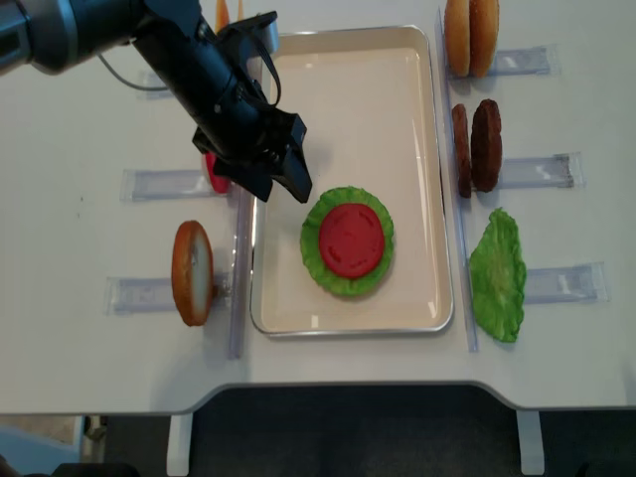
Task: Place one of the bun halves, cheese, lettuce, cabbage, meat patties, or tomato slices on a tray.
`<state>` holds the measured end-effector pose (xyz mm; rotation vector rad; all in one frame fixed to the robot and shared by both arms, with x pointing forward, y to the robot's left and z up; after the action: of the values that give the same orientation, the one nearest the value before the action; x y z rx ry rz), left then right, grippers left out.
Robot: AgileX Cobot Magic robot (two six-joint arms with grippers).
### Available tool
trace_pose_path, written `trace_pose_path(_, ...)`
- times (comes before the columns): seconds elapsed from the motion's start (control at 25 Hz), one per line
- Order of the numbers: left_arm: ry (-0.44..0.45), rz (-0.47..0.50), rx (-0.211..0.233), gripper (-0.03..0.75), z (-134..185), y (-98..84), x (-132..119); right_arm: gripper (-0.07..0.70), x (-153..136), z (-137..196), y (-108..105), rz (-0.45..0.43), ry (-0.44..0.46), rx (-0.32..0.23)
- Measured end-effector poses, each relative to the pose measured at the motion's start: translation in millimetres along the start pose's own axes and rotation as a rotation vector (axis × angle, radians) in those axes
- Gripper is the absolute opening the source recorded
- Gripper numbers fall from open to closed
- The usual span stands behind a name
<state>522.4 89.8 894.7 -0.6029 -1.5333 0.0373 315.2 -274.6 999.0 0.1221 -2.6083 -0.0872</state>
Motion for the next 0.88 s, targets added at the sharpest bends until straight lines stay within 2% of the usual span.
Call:
trace_pose_path(0.16, -0.007, -0.064, 0.005, 0.526, 2, 9.1, 9, 0.342, 0, 0, 0, 0.0, 0.0, 0.0)
trace_pose_path(0.52, -0.011, -0.143, 0.017, 0.526, 6, 20.0, 22, 0.342, 0, 0, 0, 0.0, 0.0, 0.0)
trace_pose_path(0.88, -0.009, -0.267, 0.017, 0.526, 0, 33.7, 48, 0.342, 0, 0, 0, 0.0, 0.0, 0.0)
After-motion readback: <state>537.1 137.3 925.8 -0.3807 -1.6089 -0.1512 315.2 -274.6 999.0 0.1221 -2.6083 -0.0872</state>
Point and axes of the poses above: a point on each arm's last joint axis where the gripper is mounted, x pointing back along that axis away from the gripper, y along the wrist's bending axis when the last joint is at zero, z = x × y, the point moved 10 cm from there along -x, pointing out along that axis toward the gripper, and after that the axes turned 2 degrees about -x, right-handed, at the moved point
